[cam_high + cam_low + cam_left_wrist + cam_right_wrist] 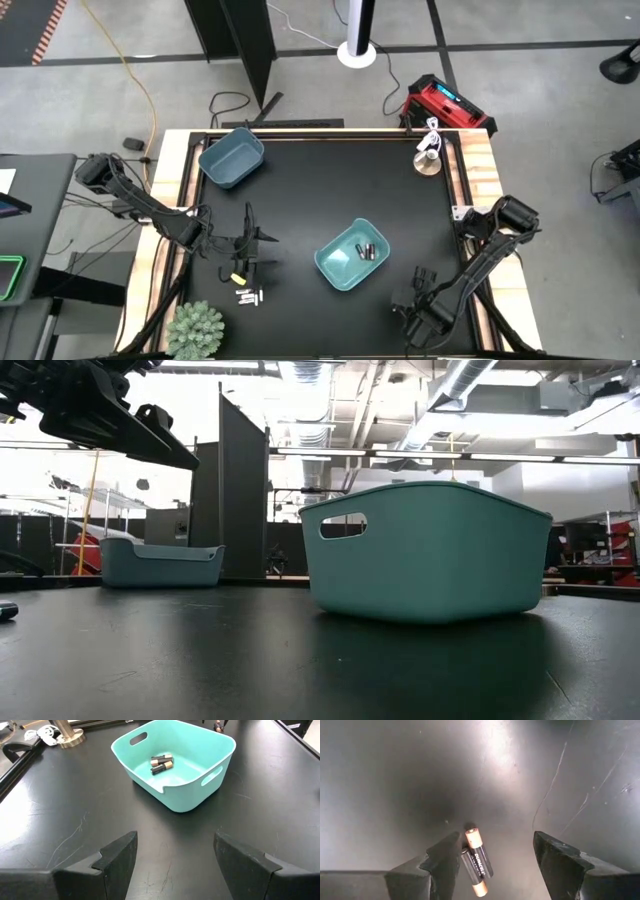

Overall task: Sort batteries
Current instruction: Put the black-brown battery into the light blue bin

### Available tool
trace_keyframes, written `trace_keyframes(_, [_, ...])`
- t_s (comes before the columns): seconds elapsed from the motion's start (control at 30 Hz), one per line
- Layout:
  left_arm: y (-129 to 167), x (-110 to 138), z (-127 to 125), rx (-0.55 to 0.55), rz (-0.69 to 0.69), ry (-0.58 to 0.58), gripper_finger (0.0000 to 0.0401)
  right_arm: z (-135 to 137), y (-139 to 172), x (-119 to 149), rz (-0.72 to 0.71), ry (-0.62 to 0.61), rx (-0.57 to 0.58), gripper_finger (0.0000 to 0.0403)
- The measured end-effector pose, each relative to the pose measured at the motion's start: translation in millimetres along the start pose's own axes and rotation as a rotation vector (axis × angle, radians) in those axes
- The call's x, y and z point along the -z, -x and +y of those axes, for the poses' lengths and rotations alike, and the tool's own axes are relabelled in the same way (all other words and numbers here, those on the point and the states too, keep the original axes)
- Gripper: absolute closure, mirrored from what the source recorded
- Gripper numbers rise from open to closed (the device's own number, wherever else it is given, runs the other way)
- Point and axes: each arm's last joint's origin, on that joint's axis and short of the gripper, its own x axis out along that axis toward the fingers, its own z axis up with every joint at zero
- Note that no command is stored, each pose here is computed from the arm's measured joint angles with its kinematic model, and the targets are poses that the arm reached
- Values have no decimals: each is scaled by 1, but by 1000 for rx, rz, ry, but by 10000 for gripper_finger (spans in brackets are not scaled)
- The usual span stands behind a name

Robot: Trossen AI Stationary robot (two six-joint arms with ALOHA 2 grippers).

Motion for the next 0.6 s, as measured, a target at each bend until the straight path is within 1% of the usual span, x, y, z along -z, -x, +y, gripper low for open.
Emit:
trace_keyframes(0.27, [0, 0, 0, 0, 0, 0, 143, -2, -6, 4, 18, 21, 4, 138])
trace_keyframes(0.43, [0, 0, 0, 0, 0, 0, 143, 0, -10, 4, 7, 52, -25, 138])
trace_keyframes(0.6, [0, 0, 0, 0, 0, 0, 143, -1, -12, 3, 4, 53, -31, 138])
